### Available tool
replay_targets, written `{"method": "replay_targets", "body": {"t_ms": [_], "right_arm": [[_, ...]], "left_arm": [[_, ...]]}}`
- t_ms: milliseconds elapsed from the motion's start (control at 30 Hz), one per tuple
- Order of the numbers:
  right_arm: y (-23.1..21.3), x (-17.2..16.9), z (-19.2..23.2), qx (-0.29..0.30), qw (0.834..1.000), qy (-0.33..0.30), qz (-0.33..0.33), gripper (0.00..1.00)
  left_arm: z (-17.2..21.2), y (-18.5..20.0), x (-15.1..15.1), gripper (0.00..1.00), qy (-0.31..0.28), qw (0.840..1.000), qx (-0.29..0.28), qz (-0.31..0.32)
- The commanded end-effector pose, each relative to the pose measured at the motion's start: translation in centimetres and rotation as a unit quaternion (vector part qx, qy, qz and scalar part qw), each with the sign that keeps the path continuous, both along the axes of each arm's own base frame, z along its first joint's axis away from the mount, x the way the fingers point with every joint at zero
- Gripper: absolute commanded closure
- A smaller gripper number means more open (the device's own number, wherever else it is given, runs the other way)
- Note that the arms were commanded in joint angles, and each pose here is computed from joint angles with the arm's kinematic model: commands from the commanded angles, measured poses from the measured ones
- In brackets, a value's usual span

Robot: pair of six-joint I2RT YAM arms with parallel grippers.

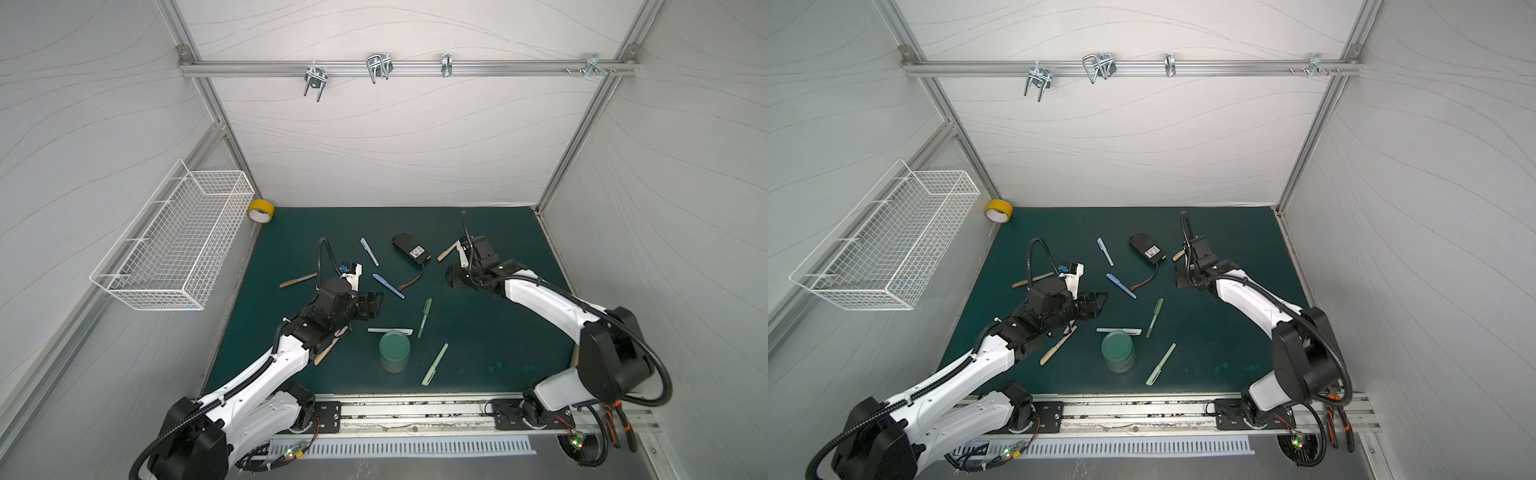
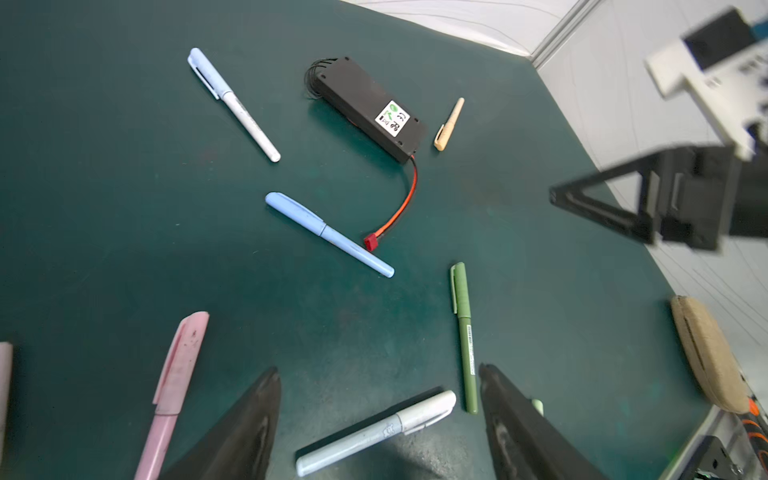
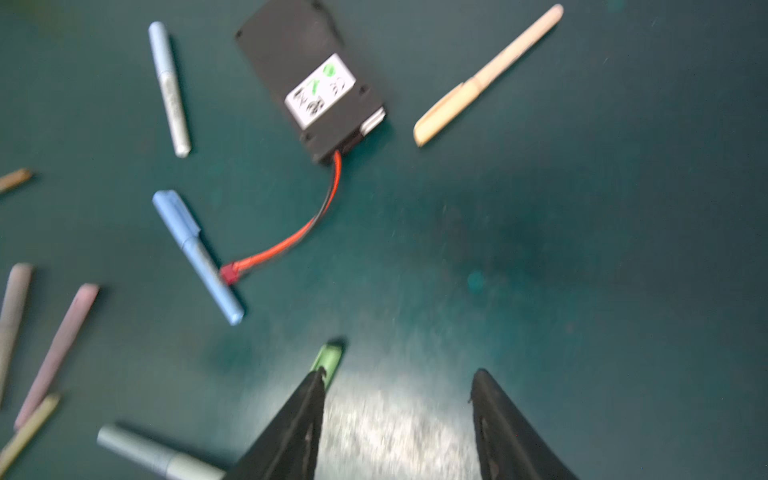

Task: Open the pen caps
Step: 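Reach the right gripper to the cream pen near the black box and grasp it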

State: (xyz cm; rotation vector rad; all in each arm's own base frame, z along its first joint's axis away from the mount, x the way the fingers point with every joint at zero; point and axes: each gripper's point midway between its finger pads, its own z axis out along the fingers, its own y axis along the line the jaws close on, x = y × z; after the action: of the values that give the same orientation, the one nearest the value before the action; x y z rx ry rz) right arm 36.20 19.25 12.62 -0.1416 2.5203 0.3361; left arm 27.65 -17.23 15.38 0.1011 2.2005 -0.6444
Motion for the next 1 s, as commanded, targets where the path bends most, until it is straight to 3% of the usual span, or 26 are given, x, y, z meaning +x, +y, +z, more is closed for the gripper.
{"method": "replay_targets", "body": {"t_ms": [0, 233, 467, 800, 967], "right_arm": [[-1.7, 2.9, -0.4, -0.014, 0.998, 0.023, -0.054, 0.42], [-3.3, 9.4, -2.7, -0.007, 0.989, 0.067, -0.134, 0.41], [-3.2, 14.1, -5.6, 0.004, 0.979, 0.086, -0.186, 0.47], [-3.0, 16.5, -8.6, 0.007, 0.969, 0.099, -0.225, 0.49], [-2.8, 17.2, -9.2, 0.012, 0.968, 0.099, -0.232, 0.56]], "left_arm": [[2.8, -1.1, 0.5, 0.24, -0.037, 0.999, -0.028, -0.016], [2.2, -1.3, 0.4, 0.24, -0.029, 0.999, -0.031, -0.023], [1.4, -1.8, 0.7, 0.24, -0.014, 0.999, -0.020, -0.031], [1.0, -2.1, 0.8, 0.25, -0.004, 0.999, -0.020, -0.038], [1.1, -2.0, 0.7, 0.25, -0.008, 0.999, -0.020, -0.036]]}}
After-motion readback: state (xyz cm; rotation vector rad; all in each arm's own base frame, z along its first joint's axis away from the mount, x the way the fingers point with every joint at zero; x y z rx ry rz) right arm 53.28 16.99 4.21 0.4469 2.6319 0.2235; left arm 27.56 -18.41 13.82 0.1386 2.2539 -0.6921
